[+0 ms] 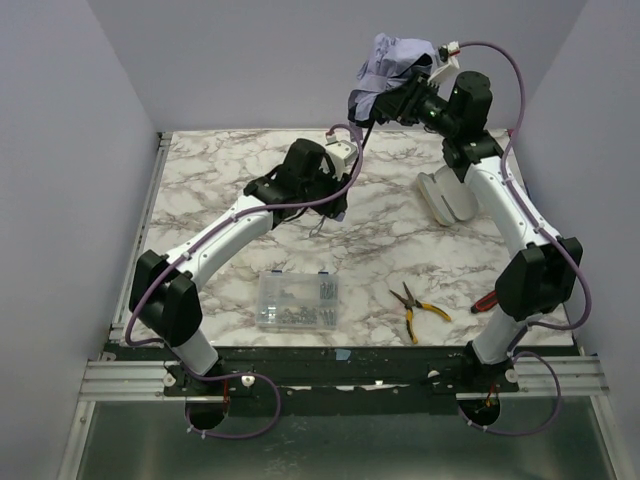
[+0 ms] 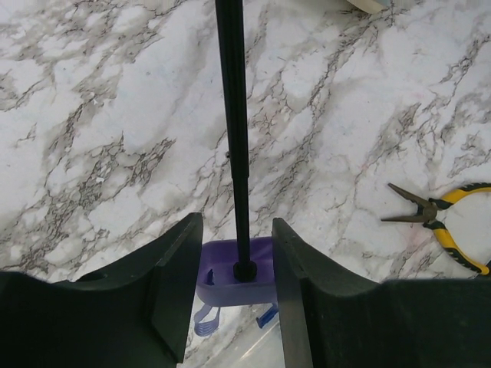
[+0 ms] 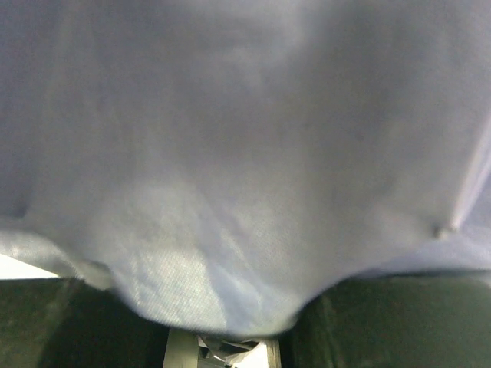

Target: Open the umbrella

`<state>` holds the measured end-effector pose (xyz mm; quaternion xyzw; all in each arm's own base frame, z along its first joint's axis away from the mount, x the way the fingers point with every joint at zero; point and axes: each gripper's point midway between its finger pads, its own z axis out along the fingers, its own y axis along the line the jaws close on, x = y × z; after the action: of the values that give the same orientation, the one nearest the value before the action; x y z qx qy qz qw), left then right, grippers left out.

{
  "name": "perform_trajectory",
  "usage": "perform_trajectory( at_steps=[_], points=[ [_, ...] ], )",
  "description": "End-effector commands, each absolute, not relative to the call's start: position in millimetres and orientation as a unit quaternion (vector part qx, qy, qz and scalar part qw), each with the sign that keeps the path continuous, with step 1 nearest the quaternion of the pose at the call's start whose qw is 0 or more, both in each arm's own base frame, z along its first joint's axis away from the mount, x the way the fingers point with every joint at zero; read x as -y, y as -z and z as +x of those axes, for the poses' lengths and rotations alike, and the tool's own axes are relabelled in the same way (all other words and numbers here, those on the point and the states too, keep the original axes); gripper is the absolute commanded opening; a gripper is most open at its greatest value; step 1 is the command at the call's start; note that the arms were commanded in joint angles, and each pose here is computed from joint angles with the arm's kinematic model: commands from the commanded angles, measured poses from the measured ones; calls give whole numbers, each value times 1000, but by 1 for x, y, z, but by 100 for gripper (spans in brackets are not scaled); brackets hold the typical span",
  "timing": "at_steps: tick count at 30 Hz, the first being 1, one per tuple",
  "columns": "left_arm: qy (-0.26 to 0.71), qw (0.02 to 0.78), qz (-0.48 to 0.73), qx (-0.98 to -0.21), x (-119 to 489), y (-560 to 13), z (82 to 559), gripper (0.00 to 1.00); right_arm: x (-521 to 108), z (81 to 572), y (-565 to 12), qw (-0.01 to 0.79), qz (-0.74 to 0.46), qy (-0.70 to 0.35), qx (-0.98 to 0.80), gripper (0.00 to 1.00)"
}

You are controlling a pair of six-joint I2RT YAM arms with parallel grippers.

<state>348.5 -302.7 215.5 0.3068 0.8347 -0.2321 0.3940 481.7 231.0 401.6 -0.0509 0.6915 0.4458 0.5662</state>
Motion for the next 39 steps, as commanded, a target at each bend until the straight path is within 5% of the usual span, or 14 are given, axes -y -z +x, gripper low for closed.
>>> perform_trajectory(
  at_steps=[1, 11, 18, 29, 34, 39],
  points=[
    [200, 297, 312, -880, 281, -155, 316, 42, -191, 492, -489, 668, -52, -430, -605, 1],
    [189, 251, 319, -894, 269, -128, 292, 33, -183, 492, -503, 683, -96, -426, -585, 1],
    [228, 331, 328, -855, 296, -189, 318, 34, -206, 474, -467, 626, -97, -484, -604, 1],
    [209, 243, 333, -887, 278, -118, 273, 28, -181, 497, -522, 695, -76, -447, -559, 1],
    [207, 293, 346, -867, 278, -141, 282, 33, -188, 493, -514, 672, -92, -468, -567, 1],
    [218, 380, 353, -827, 288, -208, 305, 57, -199, 481, -486, 630, -107, -494, -589, 1]
  ],
)
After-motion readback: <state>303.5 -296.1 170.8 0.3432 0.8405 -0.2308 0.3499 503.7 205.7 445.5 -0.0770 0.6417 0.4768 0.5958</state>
